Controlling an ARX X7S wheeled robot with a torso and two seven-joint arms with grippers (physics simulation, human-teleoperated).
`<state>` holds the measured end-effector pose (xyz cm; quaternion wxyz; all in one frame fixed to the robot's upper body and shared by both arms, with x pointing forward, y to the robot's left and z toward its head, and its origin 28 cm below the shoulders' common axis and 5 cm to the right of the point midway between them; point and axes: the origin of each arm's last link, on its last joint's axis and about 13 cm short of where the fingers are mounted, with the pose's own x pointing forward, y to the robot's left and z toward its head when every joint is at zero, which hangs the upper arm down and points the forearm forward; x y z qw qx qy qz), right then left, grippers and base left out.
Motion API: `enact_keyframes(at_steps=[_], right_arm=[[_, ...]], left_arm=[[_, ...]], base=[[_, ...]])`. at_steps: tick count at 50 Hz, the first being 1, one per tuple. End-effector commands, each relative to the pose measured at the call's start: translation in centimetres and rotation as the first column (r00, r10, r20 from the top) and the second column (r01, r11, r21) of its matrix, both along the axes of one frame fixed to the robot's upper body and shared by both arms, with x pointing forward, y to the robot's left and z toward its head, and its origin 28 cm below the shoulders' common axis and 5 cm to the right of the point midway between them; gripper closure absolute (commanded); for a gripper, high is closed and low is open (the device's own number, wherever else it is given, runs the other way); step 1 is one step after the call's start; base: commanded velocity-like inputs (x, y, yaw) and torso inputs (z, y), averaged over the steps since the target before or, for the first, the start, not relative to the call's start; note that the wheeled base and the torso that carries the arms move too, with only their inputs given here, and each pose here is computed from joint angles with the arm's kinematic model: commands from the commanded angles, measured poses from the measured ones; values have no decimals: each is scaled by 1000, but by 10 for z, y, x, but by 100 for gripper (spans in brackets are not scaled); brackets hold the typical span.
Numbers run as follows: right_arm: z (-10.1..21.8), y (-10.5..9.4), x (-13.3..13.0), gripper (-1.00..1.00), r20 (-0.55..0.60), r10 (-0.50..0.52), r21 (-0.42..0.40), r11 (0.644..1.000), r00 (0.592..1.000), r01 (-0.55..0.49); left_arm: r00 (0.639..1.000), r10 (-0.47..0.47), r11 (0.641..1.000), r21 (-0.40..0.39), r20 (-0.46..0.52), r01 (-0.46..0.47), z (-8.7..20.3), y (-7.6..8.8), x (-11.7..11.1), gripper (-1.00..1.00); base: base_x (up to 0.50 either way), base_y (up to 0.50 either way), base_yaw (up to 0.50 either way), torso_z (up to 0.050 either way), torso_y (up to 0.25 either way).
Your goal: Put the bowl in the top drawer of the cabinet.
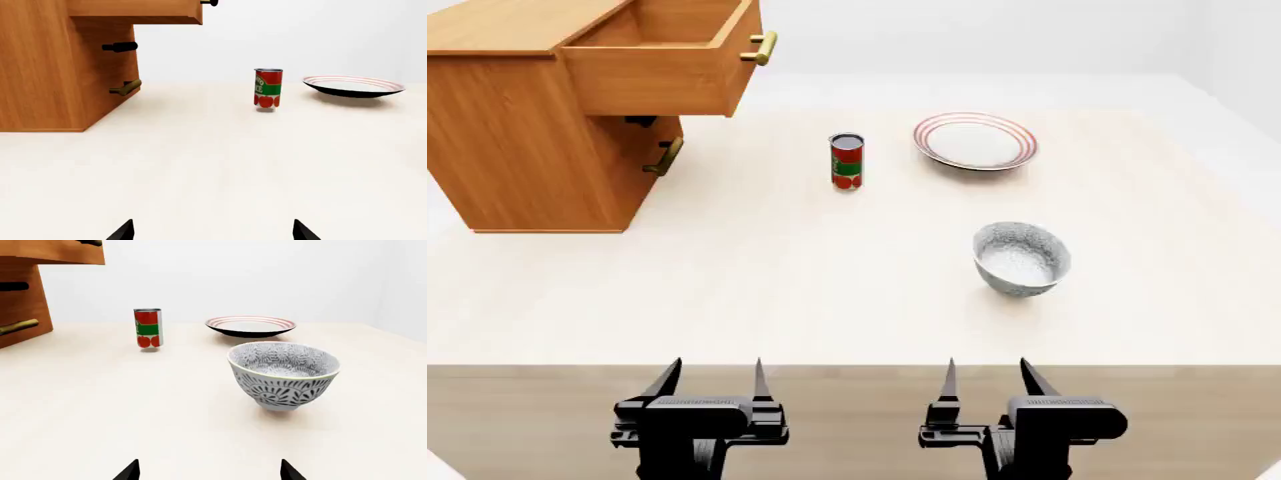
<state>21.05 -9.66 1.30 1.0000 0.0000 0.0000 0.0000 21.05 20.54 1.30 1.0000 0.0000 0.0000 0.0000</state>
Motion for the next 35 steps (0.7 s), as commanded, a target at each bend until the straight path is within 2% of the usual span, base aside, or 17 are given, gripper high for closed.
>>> enact_keyframes(at_steps=[1,11,35], right_arm=[[0,0,0,-100,4,-1,2,1000,1000,1],[0,1,1,-100,3,5,5,1000,1000,-5],[0,1,3,-100,-7,6,6,1000,1000,-6]], left_arm=[[1000,0,1000,0,0,0,0,0,0,-100],[1000,0,1000,1,-1,0,0,0,1,-100],[1000,1,1000,4,1,-1,0,0,2,-100]], base=[[0,0,0,0,0],[0,41,0,0,0],[0,431,0,0,0]])
